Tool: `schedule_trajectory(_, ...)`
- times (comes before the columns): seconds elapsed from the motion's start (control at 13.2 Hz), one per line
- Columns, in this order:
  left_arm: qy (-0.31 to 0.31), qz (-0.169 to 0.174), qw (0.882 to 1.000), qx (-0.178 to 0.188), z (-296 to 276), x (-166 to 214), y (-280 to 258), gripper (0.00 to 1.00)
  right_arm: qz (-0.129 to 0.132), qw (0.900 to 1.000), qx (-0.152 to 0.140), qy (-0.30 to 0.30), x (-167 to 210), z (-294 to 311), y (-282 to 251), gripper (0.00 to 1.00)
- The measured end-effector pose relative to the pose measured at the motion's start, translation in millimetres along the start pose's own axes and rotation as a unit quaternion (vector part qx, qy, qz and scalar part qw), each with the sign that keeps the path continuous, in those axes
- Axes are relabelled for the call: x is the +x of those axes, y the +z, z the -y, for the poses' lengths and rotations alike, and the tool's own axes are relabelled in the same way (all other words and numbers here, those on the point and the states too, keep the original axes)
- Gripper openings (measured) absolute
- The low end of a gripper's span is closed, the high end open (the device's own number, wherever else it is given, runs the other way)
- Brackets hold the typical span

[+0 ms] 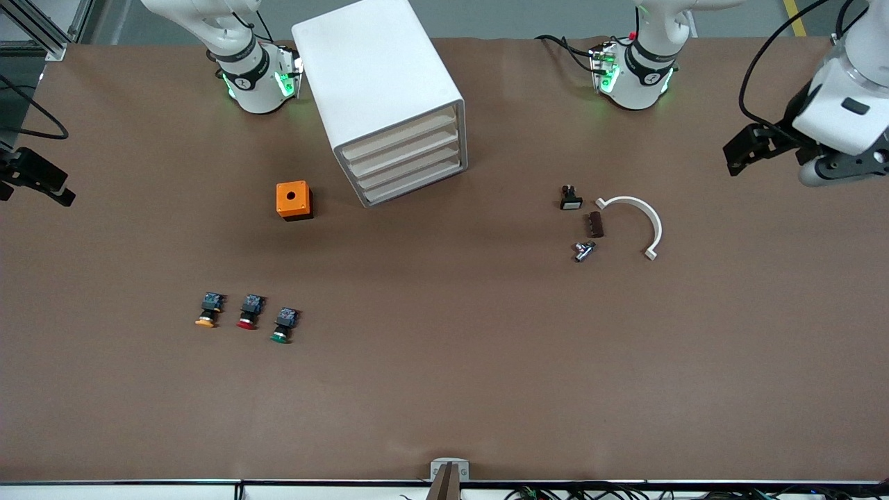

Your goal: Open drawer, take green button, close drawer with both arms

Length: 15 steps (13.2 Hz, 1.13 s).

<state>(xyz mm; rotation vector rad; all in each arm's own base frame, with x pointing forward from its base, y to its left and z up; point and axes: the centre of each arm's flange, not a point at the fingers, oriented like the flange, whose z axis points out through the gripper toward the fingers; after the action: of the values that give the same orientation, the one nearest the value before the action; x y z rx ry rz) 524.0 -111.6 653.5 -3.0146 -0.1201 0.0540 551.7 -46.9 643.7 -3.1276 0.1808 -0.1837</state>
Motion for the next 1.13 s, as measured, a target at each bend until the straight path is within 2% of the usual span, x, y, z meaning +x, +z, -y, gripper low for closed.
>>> schedule_trajectory(0.38,-0.012,-0.002,1.000,-0.017,13.5,-35.4,12.3,1.00,0.004,1.000,-0.001,-0.002,8.4,2.9,10.4,1.00)
schedule_trajectory(0.6,-0.022,0.006,0.999,-0.049,45.0,-30.5,16.9,1.00,0.007,1.000,0.000,-0.013,9.6,15.5,10.4,1.00)
schedule_trajectory(1.13,-0.009,0.009,0.999,-0.048,41.4,-29.0,21.4,1.00,0.017,1.000,-0.001,-0.010,7.3,11.9,10.6,1.00)
